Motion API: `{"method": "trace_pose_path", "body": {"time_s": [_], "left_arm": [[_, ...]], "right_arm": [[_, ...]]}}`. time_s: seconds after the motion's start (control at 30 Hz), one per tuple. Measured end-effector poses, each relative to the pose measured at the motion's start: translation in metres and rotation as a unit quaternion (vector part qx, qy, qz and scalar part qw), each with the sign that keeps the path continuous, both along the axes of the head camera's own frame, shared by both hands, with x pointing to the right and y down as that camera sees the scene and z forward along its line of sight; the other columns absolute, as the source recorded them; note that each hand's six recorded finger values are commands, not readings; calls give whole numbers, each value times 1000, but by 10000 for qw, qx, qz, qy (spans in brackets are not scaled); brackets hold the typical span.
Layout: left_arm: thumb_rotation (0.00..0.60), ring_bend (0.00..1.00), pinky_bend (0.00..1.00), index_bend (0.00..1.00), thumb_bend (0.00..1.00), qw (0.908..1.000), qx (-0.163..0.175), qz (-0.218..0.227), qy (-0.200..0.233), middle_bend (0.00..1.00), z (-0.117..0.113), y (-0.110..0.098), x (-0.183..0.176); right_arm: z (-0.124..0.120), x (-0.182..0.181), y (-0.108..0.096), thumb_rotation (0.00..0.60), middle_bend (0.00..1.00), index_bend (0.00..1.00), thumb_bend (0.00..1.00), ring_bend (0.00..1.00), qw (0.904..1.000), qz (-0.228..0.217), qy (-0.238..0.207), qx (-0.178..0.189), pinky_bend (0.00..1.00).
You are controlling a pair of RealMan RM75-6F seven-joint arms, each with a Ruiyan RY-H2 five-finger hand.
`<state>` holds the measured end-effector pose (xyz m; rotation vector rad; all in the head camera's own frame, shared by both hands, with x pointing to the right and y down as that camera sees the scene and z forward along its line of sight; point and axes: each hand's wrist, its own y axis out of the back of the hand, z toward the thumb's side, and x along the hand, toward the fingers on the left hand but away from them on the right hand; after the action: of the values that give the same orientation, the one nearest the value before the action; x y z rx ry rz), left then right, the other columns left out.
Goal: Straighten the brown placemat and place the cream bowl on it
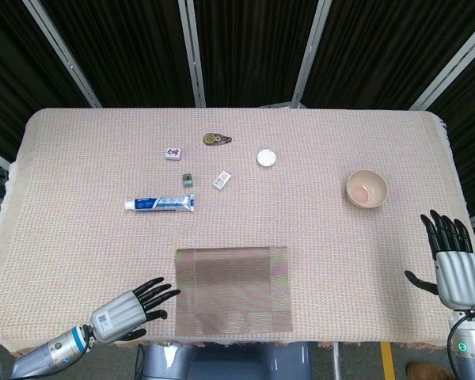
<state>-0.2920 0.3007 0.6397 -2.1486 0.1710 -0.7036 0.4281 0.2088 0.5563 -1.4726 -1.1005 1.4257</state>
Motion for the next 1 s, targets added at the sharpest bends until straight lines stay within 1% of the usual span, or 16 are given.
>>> {"method": "trace_pose_path", "body": {"time_s": [0.17,0.4,0.63,0.8,0.93,1.0], "left_arm": [[600,0,0,366,254,9999,18,109,92,0,13,11,3],[600,0,0,366,255,9990,111,253,361,0,30,22,25],[600,0,0,366,255,9980,209,405,434,0,41,22,46],[600,0,0,366,256,9978,269,434,420,0,45,17,53],[600,0,0,366,255,9978,240,483,379,0,47,16,55],[600,0,0,366,270,9978,211,502,381,0,48,18,57]], "right_arm": [[3,1,-1,600,0,0,0,0,10000,0,-24,-59,0],[3,1,-3,600,0,0,0,0,10000,8,-67,-59,0],[0,2,-4,600,0,0,0,0,9999,34,-101,-2,0],[-2,5,-4,600,0,0,0,0,9999,67,-111,37,0],[-2,5,-5,600,0,0,0,0,9999,71,-140,40,0],[-2,5,-5,600,0,0,0,0,9999,69,-143,40,0]]}}
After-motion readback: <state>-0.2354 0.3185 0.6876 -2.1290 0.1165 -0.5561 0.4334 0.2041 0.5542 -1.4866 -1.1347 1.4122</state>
